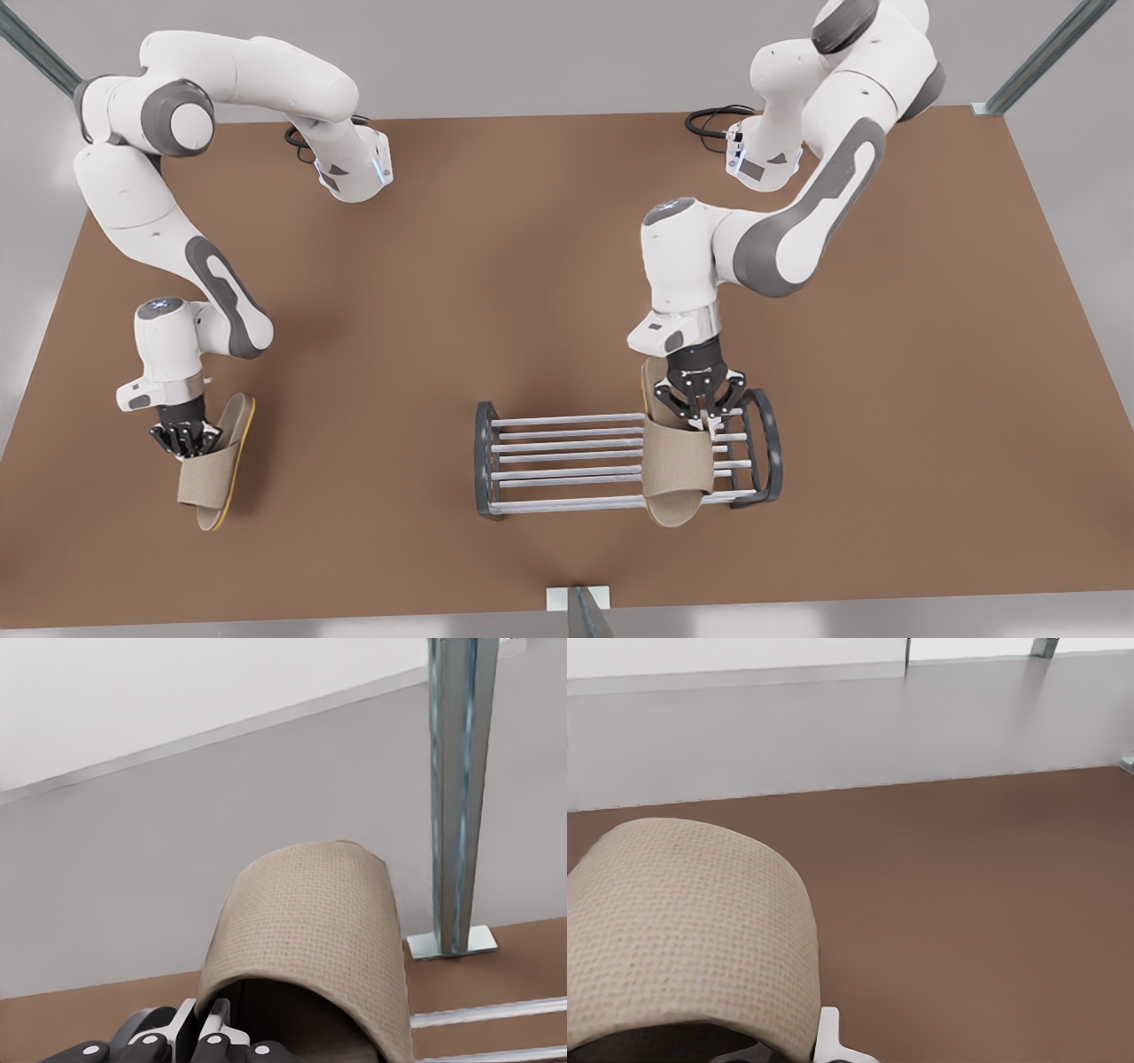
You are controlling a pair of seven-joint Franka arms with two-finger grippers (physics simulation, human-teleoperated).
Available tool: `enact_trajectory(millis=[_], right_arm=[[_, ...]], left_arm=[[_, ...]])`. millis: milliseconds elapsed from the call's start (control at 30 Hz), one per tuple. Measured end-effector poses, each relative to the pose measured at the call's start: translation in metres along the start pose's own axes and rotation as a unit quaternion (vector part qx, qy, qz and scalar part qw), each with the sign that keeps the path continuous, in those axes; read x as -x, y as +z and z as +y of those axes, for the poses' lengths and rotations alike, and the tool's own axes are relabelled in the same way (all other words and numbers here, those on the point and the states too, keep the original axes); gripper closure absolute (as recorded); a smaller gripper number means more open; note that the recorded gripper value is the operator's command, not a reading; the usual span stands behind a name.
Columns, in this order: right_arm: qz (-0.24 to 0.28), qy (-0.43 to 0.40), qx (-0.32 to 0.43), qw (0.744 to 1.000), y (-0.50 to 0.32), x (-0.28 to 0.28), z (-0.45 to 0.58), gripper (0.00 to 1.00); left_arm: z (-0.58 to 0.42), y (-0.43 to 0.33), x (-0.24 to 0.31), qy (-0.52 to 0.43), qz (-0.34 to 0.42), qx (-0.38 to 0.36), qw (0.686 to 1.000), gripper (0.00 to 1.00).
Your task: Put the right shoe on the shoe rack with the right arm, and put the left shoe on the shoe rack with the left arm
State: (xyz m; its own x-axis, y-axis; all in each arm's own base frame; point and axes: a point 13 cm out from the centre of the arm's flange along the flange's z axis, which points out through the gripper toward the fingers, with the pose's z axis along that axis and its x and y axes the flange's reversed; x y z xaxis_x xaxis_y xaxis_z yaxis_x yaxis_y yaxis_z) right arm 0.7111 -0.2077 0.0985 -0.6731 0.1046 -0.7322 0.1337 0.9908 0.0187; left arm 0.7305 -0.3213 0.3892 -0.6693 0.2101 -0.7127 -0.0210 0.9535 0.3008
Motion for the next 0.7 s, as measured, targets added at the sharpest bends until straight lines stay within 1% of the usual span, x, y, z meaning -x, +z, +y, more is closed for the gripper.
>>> enact_trajectory(millis=[67,133,267,333,367,400,467,567,633,700], right_arm=[[-0.009,0.006,0.003,1.000,-0.006,0.014,0.006,0.79],[-0.022,0.006,0.002,1.000,-0.025,0.052,0.012,0.79],[-0.046,0.002,-0.006,0.999,-0.079,0.171,0.022,0.79],[-0.055,0.014,-0.005,0.998,-0.107,0.236,0.025,0.79],[-0.058,0.021,-0.008,0.998,-0.123,0.268,0.019,0.79],[-0.050,0.030,-0.013,0.998,-0.135,0.286,0.010,0.79],[-0.023,0.056,-0.024,0.998,-0.160,0.296,-0.022,0.79],[0.025,0.088,-0.043,0.995,-0.182,0.284,-0.067,0.79],[0.051,0.088,-0.046,0.994,-0.198,0.284,-0.059,0.79],[0.075,0.075,-0.029,0.994,-0.207,0.287,-0.018,0.79]], left_arm=[[0.003,0.006,-0.004,0.007,-0.007,0.009,1.000,0.76],[-0.007,0.006,-0.011,0.020,-0.013,0.010,1.000,0.76],[-0.026,0.004,-0.030,0.060,-0.032,0.022,0.997,0.76],[-0.024,0.009,-0.032,0.077,-0.046,0.038,0.995,0.76],[-0.022,0.011,-0.033,0.082,-0.050,0.044,0.994,0.76],[-0.023,0.011,-0.035,0.086,-0.053,0.049,0.994,0.76],[-0.026,0.014,-0.040,0.092,-0.055,0.055,0.993,0.76],[-0.022,0.021,-0.044,0.102,-0.062,0.072,0.990,0.76],[-0.016,0.030,-0.053,0.114,-0.064,0.086,0.988,0.76],[-0.013,0.036,-0.064,0.125,-0.064,0.095,0.986,0.76]])
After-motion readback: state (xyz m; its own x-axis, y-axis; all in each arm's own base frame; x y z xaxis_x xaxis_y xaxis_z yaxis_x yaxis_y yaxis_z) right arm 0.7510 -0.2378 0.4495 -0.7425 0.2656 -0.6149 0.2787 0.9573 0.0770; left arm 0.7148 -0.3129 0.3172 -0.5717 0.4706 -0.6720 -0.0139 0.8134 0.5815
